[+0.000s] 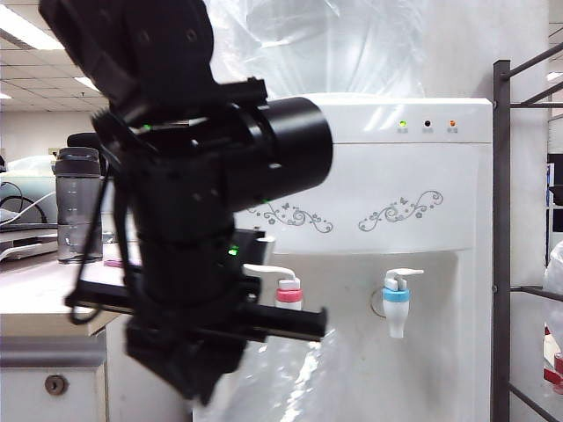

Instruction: Pick up the plastic mug from the left desk, go to the hot water outlet of the water dispenser, press the vertical switch to get some water, then put the mug back on the desk.

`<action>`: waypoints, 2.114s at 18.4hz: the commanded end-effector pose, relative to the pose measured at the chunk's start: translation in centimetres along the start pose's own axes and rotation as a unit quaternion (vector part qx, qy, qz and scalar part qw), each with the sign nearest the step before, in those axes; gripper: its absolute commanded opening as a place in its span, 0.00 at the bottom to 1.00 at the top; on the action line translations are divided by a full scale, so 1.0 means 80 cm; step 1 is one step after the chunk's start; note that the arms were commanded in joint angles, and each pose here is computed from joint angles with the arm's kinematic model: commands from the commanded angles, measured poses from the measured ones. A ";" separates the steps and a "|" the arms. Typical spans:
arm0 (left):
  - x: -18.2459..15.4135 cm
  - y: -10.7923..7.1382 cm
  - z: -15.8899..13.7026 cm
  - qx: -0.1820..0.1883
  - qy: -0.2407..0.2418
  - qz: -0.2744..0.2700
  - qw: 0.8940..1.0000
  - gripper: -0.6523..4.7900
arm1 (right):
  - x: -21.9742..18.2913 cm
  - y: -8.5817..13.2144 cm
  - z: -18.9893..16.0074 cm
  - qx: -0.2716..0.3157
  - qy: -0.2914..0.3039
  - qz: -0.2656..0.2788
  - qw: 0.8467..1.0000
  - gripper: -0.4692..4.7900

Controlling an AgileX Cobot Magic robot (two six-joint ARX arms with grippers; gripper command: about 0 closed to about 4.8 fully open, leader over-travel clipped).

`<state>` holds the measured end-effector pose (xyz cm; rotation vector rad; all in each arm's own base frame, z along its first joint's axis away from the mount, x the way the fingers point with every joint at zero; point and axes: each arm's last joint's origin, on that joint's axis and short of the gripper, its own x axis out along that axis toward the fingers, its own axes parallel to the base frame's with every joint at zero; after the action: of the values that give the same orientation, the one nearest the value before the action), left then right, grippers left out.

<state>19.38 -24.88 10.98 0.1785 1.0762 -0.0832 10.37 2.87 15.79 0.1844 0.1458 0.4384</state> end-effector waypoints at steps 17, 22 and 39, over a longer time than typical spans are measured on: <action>-0.191 0.048 0.044 -0.038 -0.283 -0.039 0.958 0.11 | 0.000 0.000 0.002 -0.003 -0.007 0.001 1.000 0.09; -0.241 0.098 0.032 -0.056 -0.323 0.013 0.945 0.11 | 0.000 0.000 0.002 -0.003 -0.007 0.001 1.000 0.09; -0.182 0.300 0.147 -0.238 -0.396 0.142 0.876 0.11 | 0.000 0.000 0.002 -0.003 -0.007 0.001 1.000 0.09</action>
<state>25.93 -3.50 31.37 -0.1531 0.2628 0.3737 10.37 2.86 15.78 0.1845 0.1466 0.4379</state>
